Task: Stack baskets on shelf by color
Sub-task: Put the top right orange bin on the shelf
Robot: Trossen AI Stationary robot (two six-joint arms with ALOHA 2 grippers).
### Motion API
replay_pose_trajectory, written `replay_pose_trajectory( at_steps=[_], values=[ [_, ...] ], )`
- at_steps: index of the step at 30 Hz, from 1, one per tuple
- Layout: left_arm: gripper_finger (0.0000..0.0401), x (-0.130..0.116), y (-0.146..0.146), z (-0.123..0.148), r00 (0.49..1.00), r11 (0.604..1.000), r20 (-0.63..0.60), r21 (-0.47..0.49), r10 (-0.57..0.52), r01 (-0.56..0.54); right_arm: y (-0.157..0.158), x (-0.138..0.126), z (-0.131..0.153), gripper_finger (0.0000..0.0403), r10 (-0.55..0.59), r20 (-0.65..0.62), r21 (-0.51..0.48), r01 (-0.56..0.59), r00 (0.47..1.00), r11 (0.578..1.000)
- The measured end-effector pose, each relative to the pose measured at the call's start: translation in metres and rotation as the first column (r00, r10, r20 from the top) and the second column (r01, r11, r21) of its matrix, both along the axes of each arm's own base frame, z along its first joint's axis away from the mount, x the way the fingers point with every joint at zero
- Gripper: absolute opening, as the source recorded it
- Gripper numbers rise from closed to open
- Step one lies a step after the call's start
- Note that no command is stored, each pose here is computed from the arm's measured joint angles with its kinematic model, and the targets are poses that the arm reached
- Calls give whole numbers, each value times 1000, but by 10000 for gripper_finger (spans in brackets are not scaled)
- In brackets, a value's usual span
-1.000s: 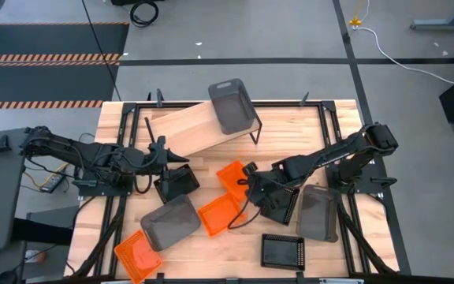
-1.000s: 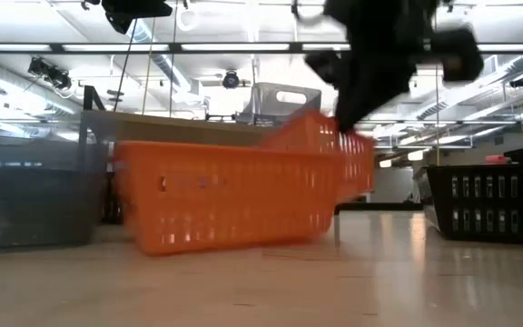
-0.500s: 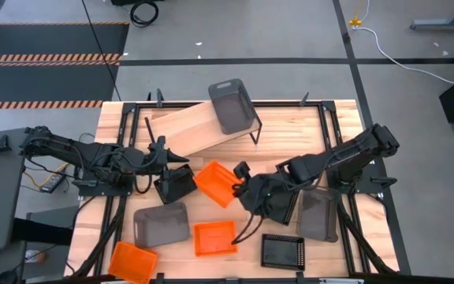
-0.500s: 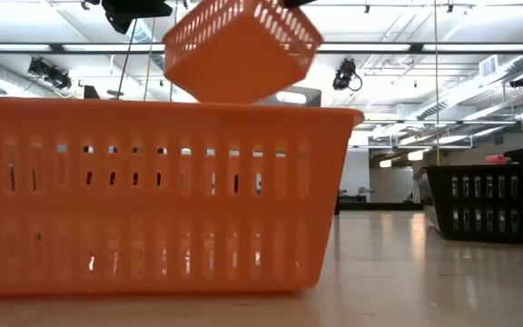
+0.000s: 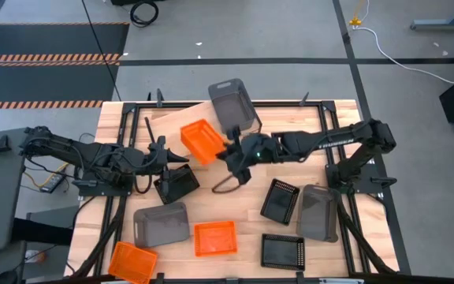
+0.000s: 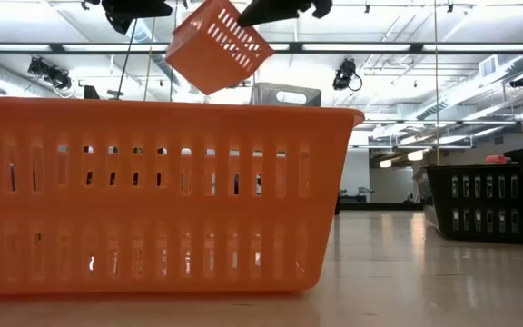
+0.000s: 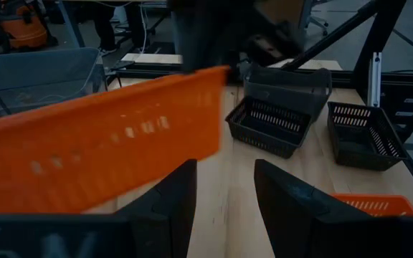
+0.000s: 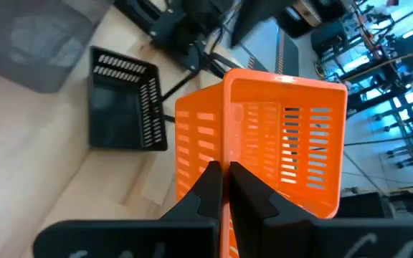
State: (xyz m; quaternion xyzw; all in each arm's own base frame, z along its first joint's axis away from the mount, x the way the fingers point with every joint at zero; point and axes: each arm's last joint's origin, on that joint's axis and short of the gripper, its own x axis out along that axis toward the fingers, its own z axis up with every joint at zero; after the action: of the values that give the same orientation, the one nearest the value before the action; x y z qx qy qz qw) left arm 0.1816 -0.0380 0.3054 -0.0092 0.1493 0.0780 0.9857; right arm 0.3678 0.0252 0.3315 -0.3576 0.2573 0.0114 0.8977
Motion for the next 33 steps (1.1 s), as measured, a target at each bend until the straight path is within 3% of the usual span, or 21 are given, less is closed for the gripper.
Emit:
replay_pose_trajectory(
  at_steps=[9, 20, 33],
  values=[
    [148, 0, 0, 0, 1000, 1000, 0, 0, 0, 0, -30, 3, 2, 23, -6, 38, 134, 1, 999, 991],
    [148, 0, 0, 0, 1000, 1000, 0, 0, 1, -1, -44, 4, -15, 31, 38, 63, 181, -49, 997, 982],
    [149, 0, 0, 0, 1000, 1000, 3, -18, 6, -6, -45, 4, -20, 121, 47, 86, 186, -63, 995, 980]
  ],
)
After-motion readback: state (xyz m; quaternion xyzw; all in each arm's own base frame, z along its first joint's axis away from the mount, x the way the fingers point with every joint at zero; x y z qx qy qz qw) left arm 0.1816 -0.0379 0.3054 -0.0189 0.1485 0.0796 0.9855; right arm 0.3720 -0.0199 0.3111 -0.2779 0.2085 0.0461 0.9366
